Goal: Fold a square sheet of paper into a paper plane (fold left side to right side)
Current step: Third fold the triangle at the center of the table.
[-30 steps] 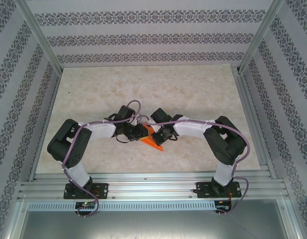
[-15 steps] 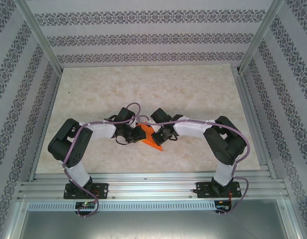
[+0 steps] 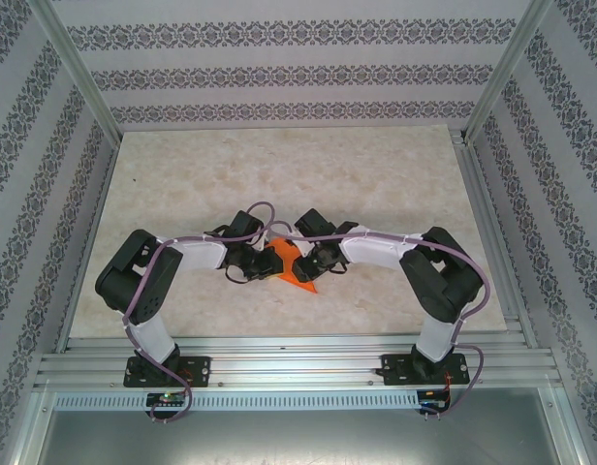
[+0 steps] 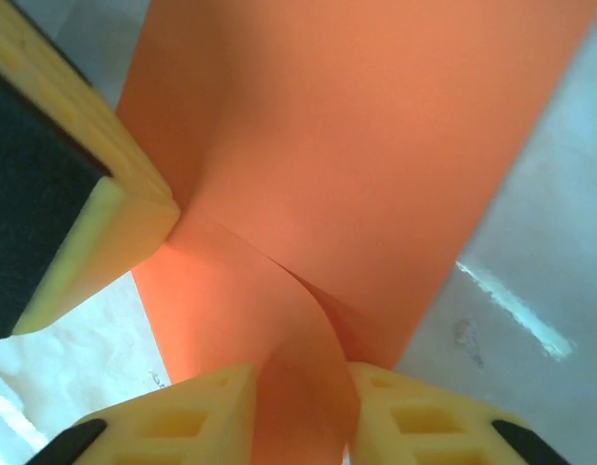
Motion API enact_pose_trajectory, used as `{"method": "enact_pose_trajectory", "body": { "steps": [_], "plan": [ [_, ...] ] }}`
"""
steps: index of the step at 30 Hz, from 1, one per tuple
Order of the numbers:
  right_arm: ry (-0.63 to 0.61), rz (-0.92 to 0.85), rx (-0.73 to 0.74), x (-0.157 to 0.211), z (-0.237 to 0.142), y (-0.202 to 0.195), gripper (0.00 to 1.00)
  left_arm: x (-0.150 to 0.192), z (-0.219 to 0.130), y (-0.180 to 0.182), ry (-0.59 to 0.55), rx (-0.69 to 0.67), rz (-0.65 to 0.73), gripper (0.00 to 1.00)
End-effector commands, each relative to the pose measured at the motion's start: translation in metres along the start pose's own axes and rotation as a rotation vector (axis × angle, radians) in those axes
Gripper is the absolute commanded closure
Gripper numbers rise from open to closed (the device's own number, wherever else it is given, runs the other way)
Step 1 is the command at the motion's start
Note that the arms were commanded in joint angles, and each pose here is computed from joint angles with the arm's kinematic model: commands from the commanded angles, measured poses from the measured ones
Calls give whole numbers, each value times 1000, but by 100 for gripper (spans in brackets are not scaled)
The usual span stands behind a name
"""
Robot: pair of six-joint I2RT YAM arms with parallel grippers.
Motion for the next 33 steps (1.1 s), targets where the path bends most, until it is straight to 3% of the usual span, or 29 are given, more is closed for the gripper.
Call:
{"method": "enact_pose_trajectory", "body": {
  "steps": [1, 5, 11, 33],
  "plan": [
    [-84, 96, -19, -14, -37, 0, 65, 18, 11, 23, 60, -99, -15, 85],
    [-122, 223, -116, -6, -55, 12, 63, 18, 10, 23, 54, -108, -12, 85],
    [-116, 370, -359, 14, -45, 42, 68, 17, 9, 20, 51, -111, -4, 85],
    [-29, 489, -435, 28, -7, 25, 72, 17, 8, 20, 46, -118, 1, 86]
  ]
}}
Point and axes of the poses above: each hand's point on the last joint's axis, 136 mm out from that joint toward the fingers, its own z axis out along the fingers, its own y axis along the line the jaws close on, x = y × z, the point moved 4 cm from there along -z, back along the fingers, and after that the axes turned 6 degrees about z, right-handed, at the moved point
